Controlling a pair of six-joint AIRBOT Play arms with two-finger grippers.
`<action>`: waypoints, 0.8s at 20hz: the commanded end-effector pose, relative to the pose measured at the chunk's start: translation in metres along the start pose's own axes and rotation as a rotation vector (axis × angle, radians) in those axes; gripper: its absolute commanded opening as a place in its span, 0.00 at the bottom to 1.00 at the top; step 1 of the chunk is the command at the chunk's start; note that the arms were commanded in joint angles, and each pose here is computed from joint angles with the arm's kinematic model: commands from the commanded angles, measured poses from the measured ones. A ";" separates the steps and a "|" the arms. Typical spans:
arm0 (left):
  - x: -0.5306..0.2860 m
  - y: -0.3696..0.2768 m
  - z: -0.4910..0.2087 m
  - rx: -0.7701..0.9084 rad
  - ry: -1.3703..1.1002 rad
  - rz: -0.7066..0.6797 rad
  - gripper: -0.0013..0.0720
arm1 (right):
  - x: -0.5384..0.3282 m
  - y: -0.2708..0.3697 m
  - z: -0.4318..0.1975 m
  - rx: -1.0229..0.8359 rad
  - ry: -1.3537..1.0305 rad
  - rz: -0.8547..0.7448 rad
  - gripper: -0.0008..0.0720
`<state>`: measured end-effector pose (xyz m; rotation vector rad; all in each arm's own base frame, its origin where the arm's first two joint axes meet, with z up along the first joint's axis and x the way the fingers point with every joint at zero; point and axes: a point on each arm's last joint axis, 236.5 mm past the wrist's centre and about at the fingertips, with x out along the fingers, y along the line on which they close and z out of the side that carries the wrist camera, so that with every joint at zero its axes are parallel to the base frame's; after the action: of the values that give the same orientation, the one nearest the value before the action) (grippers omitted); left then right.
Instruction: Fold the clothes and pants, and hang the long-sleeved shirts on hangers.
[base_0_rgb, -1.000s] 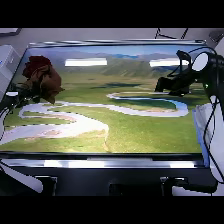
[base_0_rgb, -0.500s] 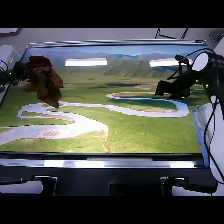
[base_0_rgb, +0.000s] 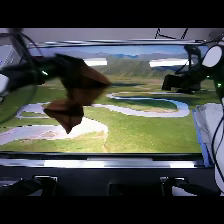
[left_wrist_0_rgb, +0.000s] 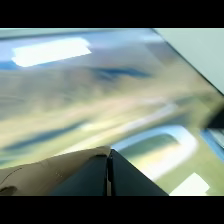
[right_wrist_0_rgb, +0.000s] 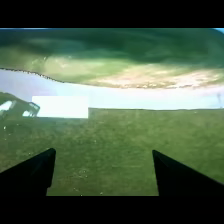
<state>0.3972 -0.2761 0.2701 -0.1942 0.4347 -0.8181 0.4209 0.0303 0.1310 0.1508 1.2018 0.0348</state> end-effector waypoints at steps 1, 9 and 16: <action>0.055 -0.104 -0.088 -0.020 0.158 -0.187 0.04 | -0.064 -0.023 0.032 -0.025 -0.228 -0.117 0.94; 0.106 -0.088 -0.240 -0.323 0.635 -0.129 0.98 | -0.079 -0.031 0.003 -0.016 -0.148 -0.150 0.96; -0.093 0.169 -0.254 -0.493 0.961 0.406 0.98 | 0.047 -0.032 -0.146 -0.049 0.472 -0.079 0.99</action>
<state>0.3722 -0.2102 0.0395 -0.1367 1.2850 -0.5580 0.3517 0.0023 0.0931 0.0268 1.4255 -0.0381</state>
